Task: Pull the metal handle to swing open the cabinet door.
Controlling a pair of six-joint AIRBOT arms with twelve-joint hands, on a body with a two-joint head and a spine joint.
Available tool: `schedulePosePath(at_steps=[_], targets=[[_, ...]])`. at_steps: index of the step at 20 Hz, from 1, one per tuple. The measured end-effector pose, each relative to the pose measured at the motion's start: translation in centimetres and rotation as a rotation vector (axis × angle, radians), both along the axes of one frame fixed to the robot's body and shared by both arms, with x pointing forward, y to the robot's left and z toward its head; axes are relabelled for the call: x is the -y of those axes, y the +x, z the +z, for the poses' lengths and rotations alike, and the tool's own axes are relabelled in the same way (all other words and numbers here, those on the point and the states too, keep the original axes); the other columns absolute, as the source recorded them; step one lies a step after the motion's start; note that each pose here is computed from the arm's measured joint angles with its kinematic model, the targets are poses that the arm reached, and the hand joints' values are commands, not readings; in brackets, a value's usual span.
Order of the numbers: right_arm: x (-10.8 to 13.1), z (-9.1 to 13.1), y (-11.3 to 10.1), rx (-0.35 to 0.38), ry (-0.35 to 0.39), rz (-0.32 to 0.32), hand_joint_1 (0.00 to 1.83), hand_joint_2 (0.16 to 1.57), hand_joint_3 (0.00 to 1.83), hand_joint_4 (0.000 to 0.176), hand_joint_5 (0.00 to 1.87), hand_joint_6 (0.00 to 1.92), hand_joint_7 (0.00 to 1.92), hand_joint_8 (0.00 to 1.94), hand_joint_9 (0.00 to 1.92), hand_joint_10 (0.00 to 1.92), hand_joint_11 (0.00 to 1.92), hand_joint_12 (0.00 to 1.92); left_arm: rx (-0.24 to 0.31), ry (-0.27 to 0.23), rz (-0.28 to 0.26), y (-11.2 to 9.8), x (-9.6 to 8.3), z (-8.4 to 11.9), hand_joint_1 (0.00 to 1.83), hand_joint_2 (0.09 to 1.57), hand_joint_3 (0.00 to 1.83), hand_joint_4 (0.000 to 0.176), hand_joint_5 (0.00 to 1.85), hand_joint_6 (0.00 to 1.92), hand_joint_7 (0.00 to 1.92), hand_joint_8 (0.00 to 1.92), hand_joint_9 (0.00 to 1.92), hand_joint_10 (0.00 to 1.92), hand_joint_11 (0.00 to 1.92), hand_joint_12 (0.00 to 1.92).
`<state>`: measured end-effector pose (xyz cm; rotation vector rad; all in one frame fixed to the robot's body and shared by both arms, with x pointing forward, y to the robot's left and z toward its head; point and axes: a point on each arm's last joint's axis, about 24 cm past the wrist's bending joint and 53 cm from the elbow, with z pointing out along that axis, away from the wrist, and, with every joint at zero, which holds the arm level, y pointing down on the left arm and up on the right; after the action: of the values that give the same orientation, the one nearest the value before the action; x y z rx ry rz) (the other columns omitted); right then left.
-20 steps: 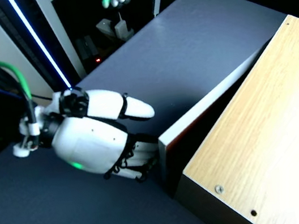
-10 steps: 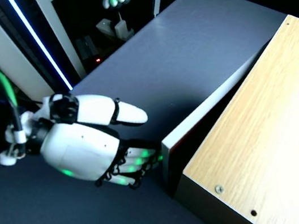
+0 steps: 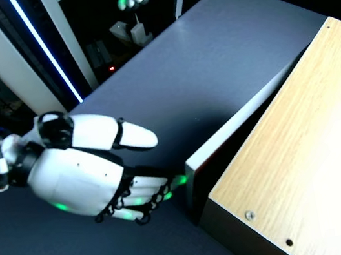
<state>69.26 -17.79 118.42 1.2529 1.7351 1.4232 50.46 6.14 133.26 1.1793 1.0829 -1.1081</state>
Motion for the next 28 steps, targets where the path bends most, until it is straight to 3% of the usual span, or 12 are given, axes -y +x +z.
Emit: schedulePosePath(at_steps=[8, 28], targets=[[0.6, 0.1, -1.0, -0.012, -0.024, 0.053, 0.0, 1.57, 0.07, 0.0, 0.37, 0.0, 0.4, 0.0, 0.36, 0.0, 0.0, 0.94, 0.0, 0.0, 0.0, 0.0, 0.0, 0.0, 0.0, 1.57, 0.07, 0.0, 0.39, 0.0, 0.4, 0.0, 0.37, 0.0, 0.02, 0.78], [5.7, 1.9, -0.5, 0.031, -0.115, 0.057, 0.0, 1.57, 0.08, 0.0, 0.37, 0.0, 0.4, 0.0, 0.36, 0.0, 0.0, 0.93, 0.0, 0.0, 0.0, 0.0, 0.0, 0.0, 0.0, 1.57, 0.09, 0.0, 0.4, 0.0, 0.42, 0.0, 0.38, 0.0, 0.04, 0.79]])
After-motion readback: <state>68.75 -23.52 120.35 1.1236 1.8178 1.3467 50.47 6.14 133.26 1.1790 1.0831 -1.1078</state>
